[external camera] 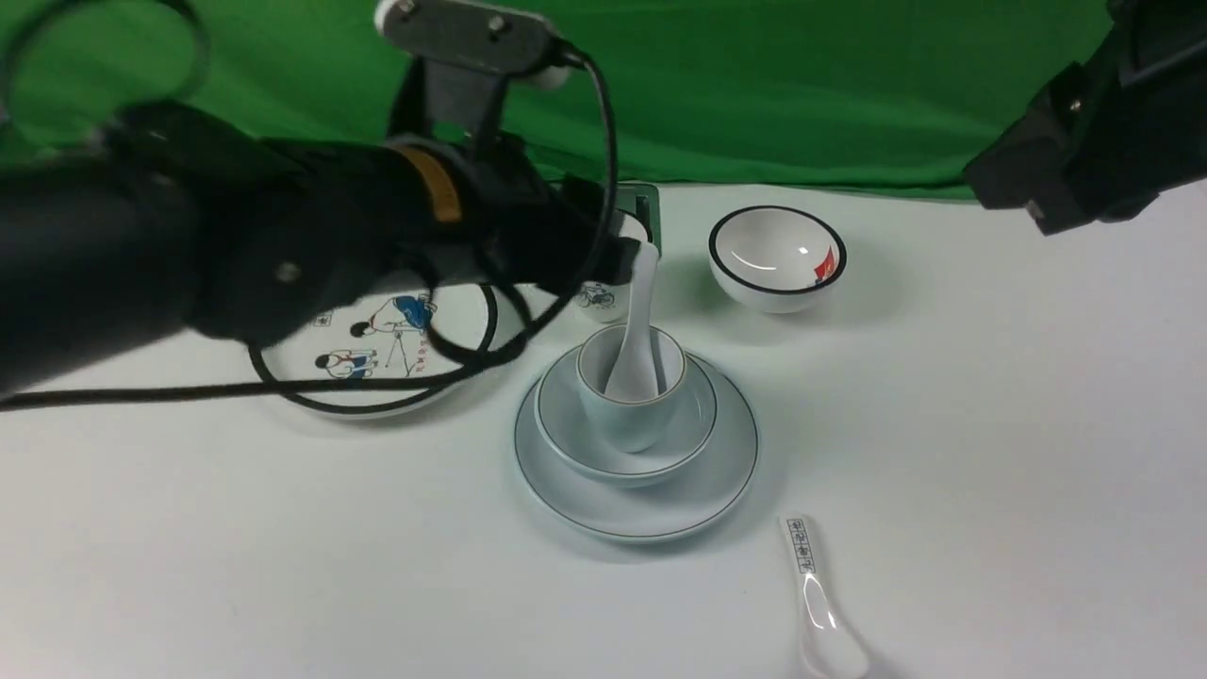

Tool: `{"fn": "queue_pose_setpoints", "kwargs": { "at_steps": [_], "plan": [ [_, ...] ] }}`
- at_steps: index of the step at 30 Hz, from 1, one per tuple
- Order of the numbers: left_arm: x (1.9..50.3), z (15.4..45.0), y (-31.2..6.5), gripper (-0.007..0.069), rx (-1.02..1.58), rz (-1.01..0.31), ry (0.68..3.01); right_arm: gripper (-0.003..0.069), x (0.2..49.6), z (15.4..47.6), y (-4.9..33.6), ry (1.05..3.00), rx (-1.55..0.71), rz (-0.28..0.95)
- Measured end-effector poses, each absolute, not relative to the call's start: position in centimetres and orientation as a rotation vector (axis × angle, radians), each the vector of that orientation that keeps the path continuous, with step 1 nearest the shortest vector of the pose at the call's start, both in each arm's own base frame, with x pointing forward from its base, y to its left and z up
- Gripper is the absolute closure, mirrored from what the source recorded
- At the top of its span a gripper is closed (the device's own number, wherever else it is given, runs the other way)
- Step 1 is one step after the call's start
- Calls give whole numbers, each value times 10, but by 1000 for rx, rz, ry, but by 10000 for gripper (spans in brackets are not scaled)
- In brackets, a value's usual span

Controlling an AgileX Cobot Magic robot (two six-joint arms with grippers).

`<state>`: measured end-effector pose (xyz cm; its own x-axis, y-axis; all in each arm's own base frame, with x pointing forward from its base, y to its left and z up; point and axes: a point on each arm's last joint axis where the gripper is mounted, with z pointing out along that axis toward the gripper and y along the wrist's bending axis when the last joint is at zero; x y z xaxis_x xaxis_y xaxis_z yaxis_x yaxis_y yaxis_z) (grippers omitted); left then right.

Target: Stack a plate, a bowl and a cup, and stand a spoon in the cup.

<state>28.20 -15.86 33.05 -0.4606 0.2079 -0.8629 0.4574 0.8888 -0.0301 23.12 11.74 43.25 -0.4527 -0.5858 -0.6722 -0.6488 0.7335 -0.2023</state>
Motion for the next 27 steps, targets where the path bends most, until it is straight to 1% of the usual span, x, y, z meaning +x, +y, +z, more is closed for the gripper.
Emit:
{"fn": "queue_pose_setpoints", "kwargs": {
  "at_steps": [1,2,3,4,5,6,7,8,9,10,13,15,18,19,20,22,25,26,27],
  "plan": [
    [270,340,-151,332,498,-287,2087,404,228,436,116,2160,-917,110],
    [265,342,-147,354,507,-270,2110,404,226,439,115,2149,-911,111],
    [248,352,-136,403,523,-238,2116,404,222,443,113,2126,-898,116],
    [241,354,-131,438,527,-227,2121,404,220,445,112,2116,-892,117],
    [224,357,-121,493,531,-212,2127,404,214,450,111,2092,-883,123],
    [210,354,-112,555,531,-209,2133,404,209,453,109,2067,-873,128],
    [208,356,-111,555,529,-212,2123,404,208,454,109,2063,-872,129],
    [186,352,-99,620,523,-218,2106,404,200,455,107,2034,-858,143],
    [174,345,-92,643,521,-222,2102,404,195,452,106,2019,-852,153],
    [170,346,-90,645,517,-227,2091,404,193,451,105,2017,-850,155],
    [135,327,-71,662,500,-257,2045,432,176,443,97,1946,-799,184],
    [119,320,-62,662,487,-272,2001,474,165,436,92,1912,-781,190],
    [93,304,-47,662,470,-290,1937,580,146,425,82,1844,-747,193],
    [93,303,-47,662,471,-289,1942,587,147,423,82,1846,-748,193],
    [80,299,-40,662,457,-303,1891,633,135,417,75,1800,-720,199],
    [74,295,-37,662,451,-308,1873,645,129,412,72,1770,-705,201],
    [59,295,-29,662,430,-324,1799,648,105,406,59,1622,-631,215],
    [58,296,-28,662,427,-326,1790,648,104,404,58,1618,-629,215],
    [54,297,-25,662,421,-331,1766,648,96,403,53,1548,-597,218]
  ]
}}
